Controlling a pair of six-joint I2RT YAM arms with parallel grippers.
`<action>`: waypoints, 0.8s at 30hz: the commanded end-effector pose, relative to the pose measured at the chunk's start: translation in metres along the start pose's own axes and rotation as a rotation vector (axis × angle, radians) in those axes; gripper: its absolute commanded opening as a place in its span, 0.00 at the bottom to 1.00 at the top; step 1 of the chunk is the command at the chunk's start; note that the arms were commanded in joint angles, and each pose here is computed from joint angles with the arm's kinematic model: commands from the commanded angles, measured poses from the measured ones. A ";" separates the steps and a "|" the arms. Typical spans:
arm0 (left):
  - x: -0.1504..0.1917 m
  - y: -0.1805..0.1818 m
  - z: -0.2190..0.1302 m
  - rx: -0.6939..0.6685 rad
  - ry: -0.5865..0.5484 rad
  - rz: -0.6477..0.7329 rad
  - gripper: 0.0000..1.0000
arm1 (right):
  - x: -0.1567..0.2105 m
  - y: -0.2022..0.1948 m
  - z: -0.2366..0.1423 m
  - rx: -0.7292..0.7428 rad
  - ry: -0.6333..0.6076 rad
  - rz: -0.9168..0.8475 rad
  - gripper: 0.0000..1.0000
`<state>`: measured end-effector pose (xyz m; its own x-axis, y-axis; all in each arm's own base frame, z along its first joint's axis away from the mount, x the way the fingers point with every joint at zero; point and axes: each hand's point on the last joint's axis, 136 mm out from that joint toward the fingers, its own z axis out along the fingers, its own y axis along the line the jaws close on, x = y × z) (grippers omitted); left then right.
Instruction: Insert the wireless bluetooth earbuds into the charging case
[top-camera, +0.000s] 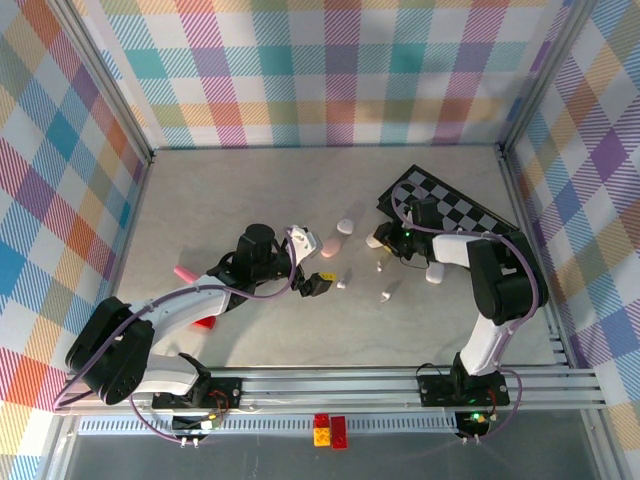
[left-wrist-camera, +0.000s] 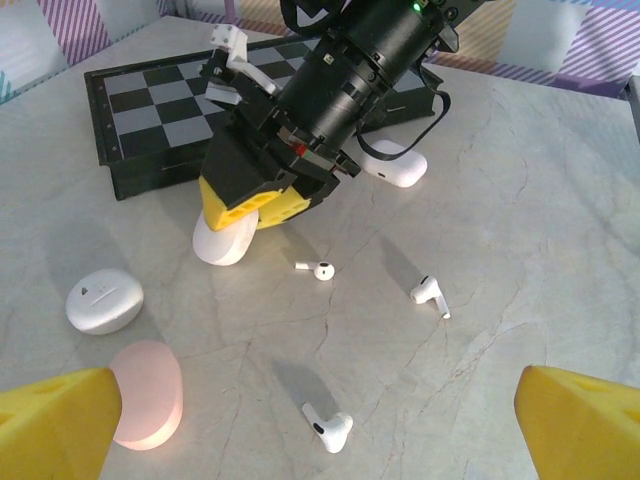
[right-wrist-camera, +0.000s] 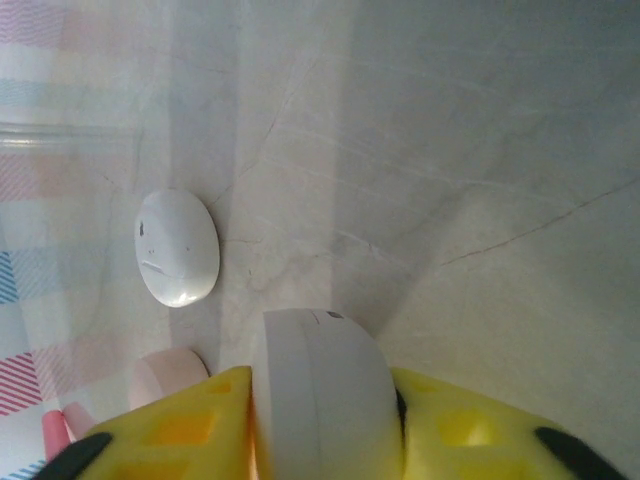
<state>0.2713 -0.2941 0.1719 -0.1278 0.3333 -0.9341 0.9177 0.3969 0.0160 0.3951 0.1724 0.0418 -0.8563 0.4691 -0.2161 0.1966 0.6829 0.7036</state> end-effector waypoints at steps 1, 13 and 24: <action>-0.009 0.007 -0.004 -0.030 -0.003 0.026 1.00 | -0.012 0.009 -0.010 0.018 -0.041 -0.062 0.43; -0.012 0.014 -0.001 -0.053 0.007 -0.036 1.00 | -0.008 -0.016 -0.091 0.286 -0.184 -0.213 0.75; -0.013 0.019 0.001 -0.071 0.023 -0.048 1.00 | 0.017 -0.099 -0.142 0.715 -0.143 -0.254 0.79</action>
<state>0.2856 -0.2916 0.1803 -0.1639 0.3395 -0.9262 0.8875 0.4607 0.0118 0.3112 0.0523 0.0796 -0.8096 0.3298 -0.4856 0.2889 0.9440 0.1596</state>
